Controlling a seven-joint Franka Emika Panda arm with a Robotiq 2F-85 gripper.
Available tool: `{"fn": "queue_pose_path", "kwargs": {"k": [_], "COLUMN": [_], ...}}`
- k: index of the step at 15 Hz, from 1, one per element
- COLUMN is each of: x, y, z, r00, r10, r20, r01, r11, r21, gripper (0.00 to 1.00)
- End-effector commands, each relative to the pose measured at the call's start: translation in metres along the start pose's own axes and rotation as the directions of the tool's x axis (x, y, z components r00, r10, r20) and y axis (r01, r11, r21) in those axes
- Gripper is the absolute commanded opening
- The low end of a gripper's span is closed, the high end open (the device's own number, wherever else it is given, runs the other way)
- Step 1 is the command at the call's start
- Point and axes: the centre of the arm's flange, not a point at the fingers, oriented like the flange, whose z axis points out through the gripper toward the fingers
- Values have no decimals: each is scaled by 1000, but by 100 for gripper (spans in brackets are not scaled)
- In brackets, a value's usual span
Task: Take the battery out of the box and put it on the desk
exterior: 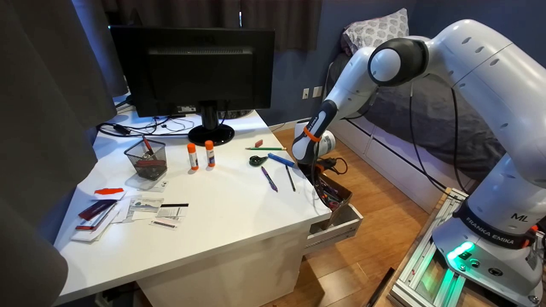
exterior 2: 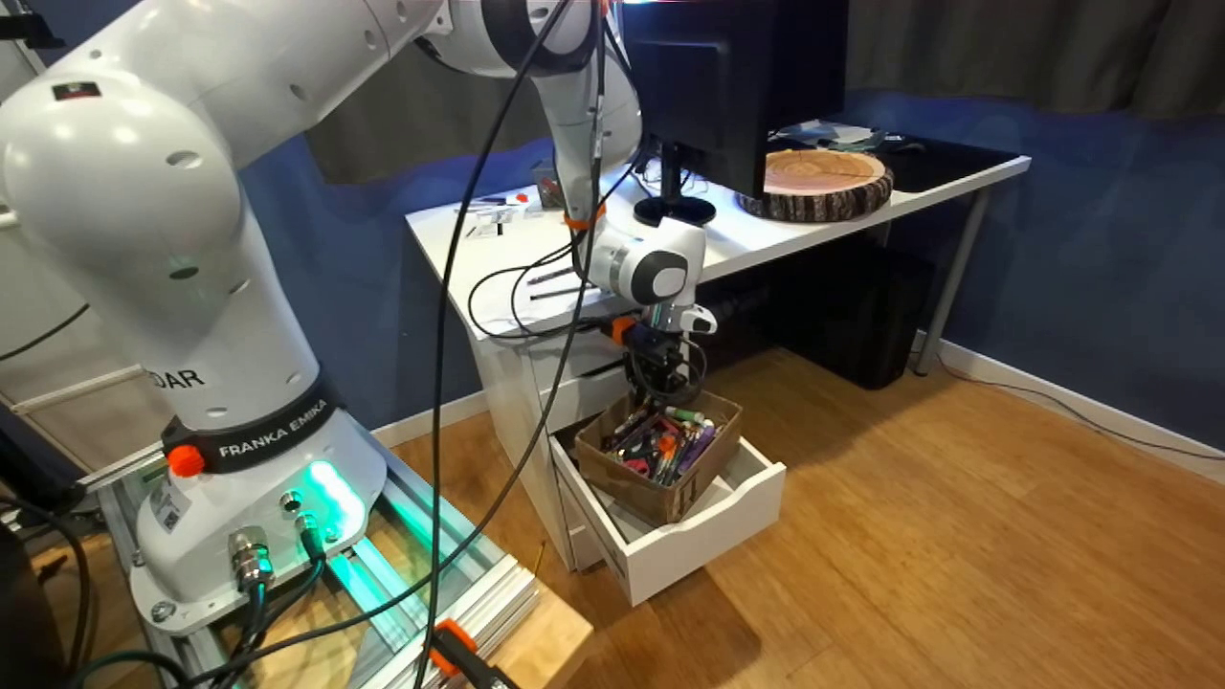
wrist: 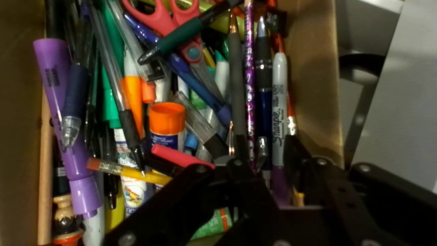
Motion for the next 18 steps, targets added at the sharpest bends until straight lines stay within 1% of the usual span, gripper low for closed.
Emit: {"fn": "queue_pose_path", "kwargs": {"k": [1,2,3,8,10,11,12,13,14,18], "x": [8,8,9,10,10,10,10,9,9,-2], "y": [-5,-5,-5,-4,-3,-3,-3,-3,-2,2], "z": [8,9,10,13,14,15,15,15,14,-3], "r00": [999,999,999,999,999,999,999,999,999,998], "r10": [-29,-31,-34,-35,-38,-39,-39,-40,-41,-59], "r20": [-19,-18,-19,-22,-23,-23,-23,-23,-26,-32], "r01": [29,31,34,35,37,38,39,40,41,58], "r11": [1000,1000,999,999,999,999,999,999,999,998], "r21": [3,1,-2,-11,-14,-15,-16,-16,-19,-32], "gripper": [17,22,20,22,19,10,5,4,0,2]}}
